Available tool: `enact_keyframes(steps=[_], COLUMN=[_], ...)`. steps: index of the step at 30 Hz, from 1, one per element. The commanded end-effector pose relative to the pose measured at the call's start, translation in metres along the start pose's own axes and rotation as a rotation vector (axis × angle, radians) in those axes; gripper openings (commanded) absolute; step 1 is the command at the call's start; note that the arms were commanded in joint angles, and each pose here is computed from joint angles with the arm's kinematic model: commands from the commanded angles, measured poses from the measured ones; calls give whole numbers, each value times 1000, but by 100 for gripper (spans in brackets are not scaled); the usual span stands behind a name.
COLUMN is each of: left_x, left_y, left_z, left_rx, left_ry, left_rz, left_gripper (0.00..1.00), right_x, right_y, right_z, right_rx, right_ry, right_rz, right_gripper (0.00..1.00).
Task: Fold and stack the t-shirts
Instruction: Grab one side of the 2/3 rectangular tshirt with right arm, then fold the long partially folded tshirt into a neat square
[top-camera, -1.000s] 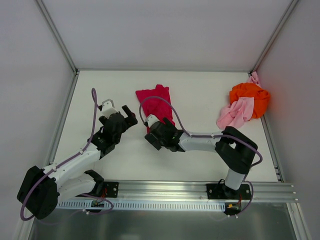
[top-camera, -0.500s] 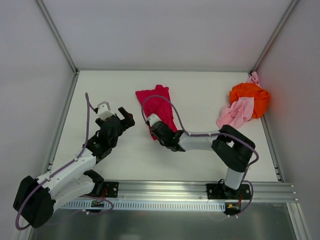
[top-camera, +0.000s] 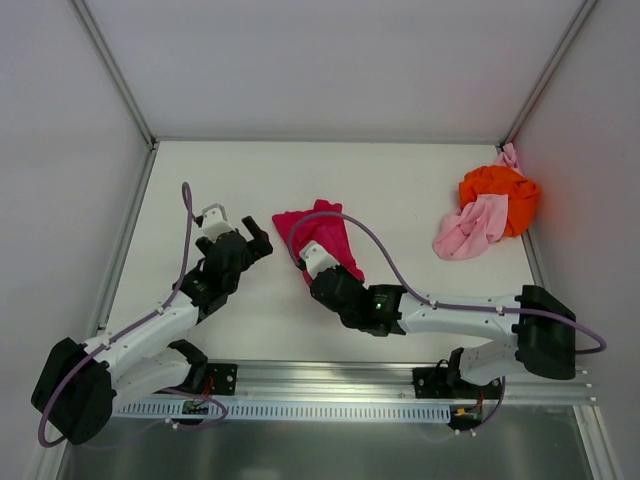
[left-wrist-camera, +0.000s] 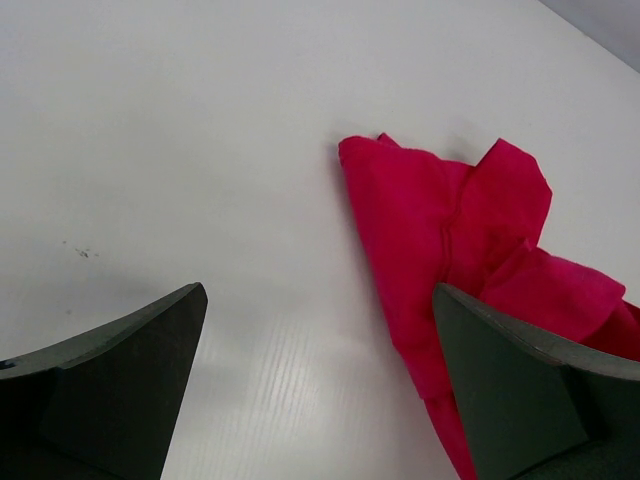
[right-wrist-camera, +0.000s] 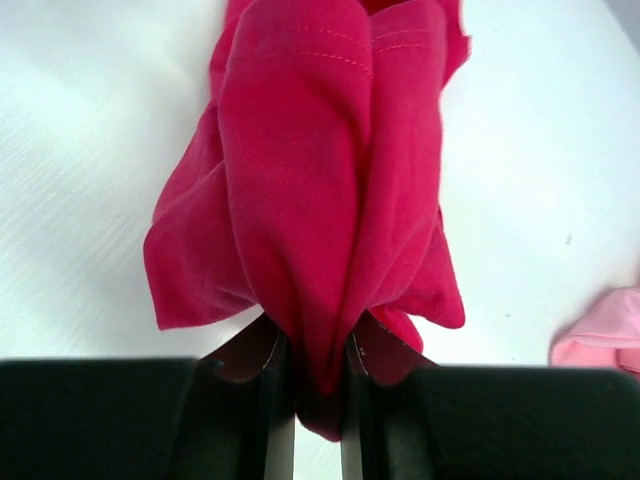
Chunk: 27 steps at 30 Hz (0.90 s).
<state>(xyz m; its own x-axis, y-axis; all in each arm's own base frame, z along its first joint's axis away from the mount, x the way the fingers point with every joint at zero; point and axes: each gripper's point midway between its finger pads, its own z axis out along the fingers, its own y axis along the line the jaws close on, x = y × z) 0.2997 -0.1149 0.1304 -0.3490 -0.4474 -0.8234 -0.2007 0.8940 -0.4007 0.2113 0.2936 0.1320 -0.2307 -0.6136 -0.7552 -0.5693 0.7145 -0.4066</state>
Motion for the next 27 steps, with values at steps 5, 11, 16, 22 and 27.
enact_keyframes(steps=[5,11,16,22,27], left_x=[-19,-20,-19,-18,-18], left_y=[-9,-5,-5,-3,-1], left_z=[-1,-3,-4,-5,-5], left_rx=[26,20,21,22,15], left_ry=[-56,-66,-65,-66,-69], left_rz=[-52,-50,-48,-53,-48], left_gripper=[99,99,99,99,99], right_x=[-39,-62,-71,-84,-95], right_y=[-35,-45,-49,-50,-57], right_z=[-19,-8,19,57,95], right_rx=[157,222,197,159,133], right_ry=[-69,-122,-147,-159,-174], right_rz=[-27,-52,-41,-38,6], right_gripper=[1,1,1,1,1])
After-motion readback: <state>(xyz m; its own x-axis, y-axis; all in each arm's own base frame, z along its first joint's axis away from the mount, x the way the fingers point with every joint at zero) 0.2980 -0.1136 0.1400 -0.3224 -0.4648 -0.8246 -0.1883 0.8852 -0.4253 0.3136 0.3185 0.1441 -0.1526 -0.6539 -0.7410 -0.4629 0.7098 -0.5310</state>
